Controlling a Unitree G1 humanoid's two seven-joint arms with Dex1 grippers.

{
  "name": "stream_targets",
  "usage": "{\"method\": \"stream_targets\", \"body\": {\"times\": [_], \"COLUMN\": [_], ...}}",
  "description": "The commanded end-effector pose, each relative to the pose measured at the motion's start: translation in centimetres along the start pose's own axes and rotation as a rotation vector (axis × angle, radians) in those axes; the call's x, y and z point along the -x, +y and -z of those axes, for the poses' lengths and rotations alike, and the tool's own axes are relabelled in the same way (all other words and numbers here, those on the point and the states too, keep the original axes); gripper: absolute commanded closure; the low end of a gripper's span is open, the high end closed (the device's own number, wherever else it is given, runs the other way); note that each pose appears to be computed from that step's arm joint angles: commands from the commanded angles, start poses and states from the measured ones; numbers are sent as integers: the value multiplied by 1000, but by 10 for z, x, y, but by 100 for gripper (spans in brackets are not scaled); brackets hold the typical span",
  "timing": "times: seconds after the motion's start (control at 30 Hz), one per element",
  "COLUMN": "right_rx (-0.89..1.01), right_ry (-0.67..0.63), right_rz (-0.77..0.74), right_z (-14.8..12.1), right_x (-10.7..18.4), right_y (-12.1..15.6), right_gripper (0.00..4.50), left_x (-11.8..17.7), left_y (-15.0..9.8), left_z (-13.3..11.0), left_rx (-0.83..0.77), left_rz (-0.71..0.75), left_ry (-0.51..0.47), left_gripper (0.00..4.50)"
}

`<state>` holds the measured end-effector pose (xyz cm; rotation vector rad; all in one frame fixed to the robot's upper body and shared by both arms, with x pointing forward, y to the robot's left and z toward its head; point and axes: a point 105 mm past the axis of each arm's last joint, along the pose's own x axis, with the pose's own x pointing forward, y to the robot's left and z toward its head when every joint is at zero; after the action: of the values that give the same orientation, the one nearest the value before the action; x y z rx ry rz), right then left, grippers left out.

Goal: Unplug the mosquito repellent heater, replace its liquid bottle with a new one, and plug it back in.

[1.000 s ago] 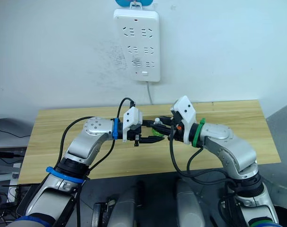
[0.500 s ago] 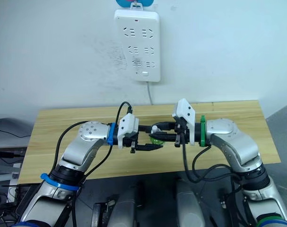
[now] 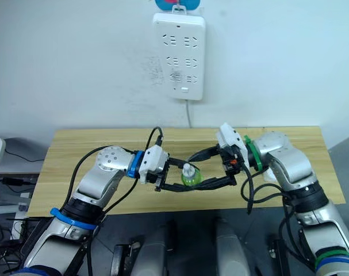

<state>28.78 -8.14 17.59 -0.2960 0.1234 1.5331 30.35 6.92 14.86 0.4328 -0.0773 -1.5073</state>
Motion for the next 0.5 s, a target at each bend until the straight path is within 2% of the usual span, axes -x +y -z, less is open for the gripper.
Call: {"method": "stream_targets", "body": {"times": [0.03,0.17,0.37,0.47,0.5], "right_rx": [28,-21,-43,-44,-40], "right_ry": [-60,-159,-206,-221,-221], "right_rz": [240,506,607,633,631], "right_z": [-16,-25,-31,-32,-33], "right_x": [0,-27,-44,-44,-44], "right_y": [-8,-6,-11,-14,-13], "right_gripper": [4,4,4,60,92], "left_x": [4,5,-2,-5,-5], "left_y": [13,24,24,24,24], "left_z": [-1,0,-4,-6,-6], "left_rx": [1,64,61,60,60], "left_rz": [-122,-250,-238,-229,-227], "left_ry": [-10,-24,-26,-32,-33], "left_gripper": [228,228,228,228,228]}}
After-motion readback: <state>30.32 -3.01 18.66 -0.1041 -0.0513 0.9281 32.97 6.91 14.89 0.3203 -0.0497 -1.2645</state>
